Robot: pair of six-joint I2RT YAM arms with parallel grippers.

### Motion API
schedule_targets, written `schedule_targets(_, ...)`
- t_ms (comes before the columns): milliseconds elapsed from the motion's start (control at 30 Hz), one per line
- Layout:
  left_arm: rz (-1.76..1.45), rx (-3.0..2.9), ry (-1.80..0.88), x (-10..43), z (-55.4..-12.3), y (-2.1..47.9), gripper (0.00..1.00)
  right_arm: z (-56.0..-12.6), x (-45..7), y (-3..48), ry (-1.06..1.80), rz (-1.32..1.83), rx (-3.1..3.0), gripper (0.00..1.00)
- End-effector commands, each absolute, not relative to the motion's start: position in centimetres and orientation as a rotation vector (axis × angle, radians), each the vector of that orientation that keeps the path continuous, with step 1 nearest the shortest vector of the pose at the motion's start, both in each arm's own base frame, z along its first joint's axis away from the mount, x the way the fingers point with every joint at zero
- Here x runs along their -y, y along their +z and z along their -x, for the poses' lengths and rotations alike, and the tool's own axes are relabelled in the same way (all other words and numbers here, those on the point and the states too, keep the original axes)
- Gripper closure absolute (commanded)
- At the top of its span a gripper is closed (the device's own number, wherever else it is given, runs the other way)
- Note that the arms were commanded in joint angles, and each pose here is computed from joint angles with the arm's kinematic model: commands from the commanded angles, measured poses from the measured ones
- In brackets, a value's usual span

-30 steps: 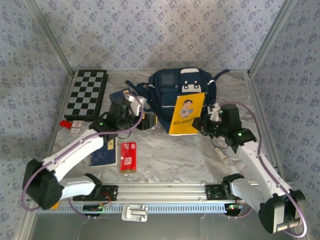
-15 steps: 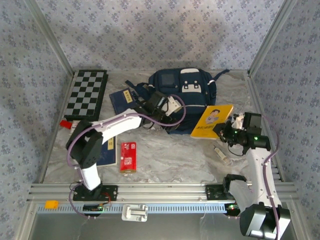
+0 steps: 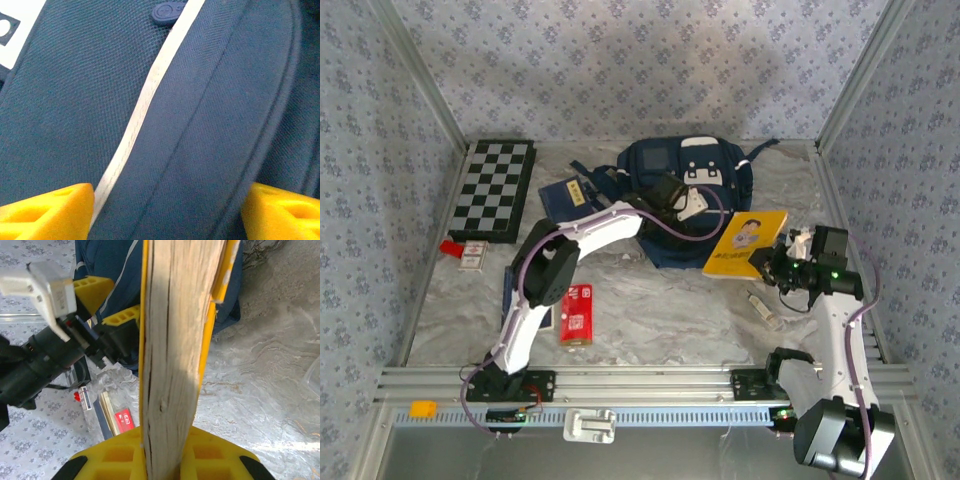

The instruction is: Pack the student bag

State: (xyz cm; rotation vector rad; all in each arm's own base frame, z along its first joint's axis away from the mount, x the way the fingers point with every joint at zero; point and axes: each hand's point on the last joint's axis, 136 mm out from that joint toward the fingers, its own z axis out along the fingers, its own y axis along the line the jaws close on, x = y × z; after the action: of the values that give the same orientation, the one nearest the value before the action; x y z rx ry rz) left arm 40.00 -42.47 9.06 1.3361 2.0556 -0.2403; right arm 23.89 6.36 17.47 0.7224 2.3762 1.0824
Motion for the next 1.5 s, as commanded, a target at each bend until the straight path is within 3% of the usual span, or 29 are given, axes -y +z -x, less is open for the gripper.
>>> schedule_targets(0, -1.378, -2.052, -0.162, 42.7, -40.8, 8.6, 0.33, -24.2, -6.8, 18.1, 1.125, -0.652, -2.347, 1.00)
schedule_targets(167, -1.353, -2.055, -0.188, 42.7, -41.3, 9.3, 0.74, -24.1, -6.8, 18.0, 1.130, -0.650, -2.348, 1.00)
schedule_targets(333, -1.327, -2.049, -0.233, 42.3, -40.4, 11.4, 1.00, -23.7, -6.7, 17.9, 1.113, -0.652, -2.365, 1.00)
schedule_targets(1100, -0.957, -1.939, -0.362, 38.2, -39.9, 27.6, 1.00, -19.4, -8.7, 19.7, 1.016, -0.573, -2.530, 1.00)
schedule_targets(1467, -0.929, -1.887, -0.510, 38.6, -38.5, 31.3, 1.00, -24.6, -15.8, 20.7, 1.256, -0.323, -2.404, 1.00)
